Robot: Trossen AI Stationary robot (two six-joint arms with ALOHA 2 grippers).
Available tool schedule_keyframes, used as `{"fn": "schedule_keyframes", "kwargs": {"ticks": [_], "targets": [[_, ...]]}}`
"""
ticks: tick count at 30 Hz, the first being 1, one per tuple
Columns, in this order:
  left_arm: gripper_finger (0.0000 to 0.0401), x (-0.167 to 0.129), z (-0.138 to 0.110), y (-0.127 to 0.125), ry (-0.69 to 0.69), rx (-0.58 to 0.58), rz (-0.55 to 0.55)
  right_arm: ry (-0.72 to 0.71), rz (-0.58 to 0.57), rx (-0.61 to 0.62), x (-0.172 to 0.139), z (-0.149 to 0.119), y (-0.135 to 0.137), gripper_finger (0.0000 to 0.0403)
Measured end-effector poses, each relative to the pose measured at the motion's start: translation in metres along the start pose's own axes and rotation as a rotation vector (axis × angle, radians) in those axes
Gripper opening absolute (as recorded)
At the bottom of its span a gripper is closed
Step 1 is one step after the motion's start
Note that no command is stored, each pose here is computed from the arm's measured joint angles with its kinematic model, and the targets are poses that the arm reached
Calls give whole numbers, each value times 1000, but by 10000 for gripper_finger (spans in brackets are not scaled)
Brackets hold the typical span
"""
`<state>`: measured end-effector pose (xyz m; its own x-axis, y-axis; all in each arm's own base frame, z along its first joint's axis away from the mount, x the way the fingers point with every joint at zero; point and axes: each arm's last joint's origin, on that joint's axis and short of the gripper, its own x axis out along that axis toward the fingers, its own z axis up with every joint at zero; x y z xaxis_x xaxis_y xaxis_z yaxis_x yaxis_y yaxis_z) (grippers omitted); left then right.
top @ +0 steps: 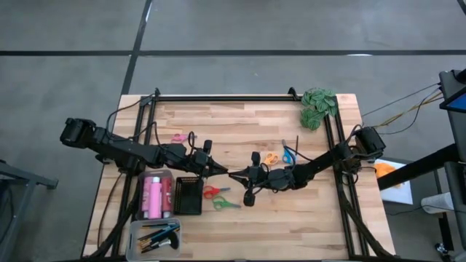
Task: Pick & Place Paint Supplies
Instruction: Put the silver paint brush into the transparent bin
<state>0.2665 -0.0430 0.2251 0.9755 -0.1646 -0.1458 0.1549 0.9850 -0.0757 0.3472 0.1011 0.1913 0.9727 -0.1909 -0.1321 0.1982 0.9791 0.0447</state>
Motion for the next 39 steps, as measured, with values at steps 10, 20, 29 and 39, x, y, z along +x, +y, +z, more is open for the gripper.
{"fn": "schedule_keyframes", "kwargs": {"ticks": [10,20,29,39], "targets": [[7,0,0,0,0,0,0,1,0,0,0,0,0,20],[6,0,0,0,0,0,0,0,0,-14,0,0,0,20],[5,0,0,0,1,0,-8,0,42,-12,0,0,1,20],[5,0,0,0,1,0,-4,1,47,28,0,0,1,20]]}}
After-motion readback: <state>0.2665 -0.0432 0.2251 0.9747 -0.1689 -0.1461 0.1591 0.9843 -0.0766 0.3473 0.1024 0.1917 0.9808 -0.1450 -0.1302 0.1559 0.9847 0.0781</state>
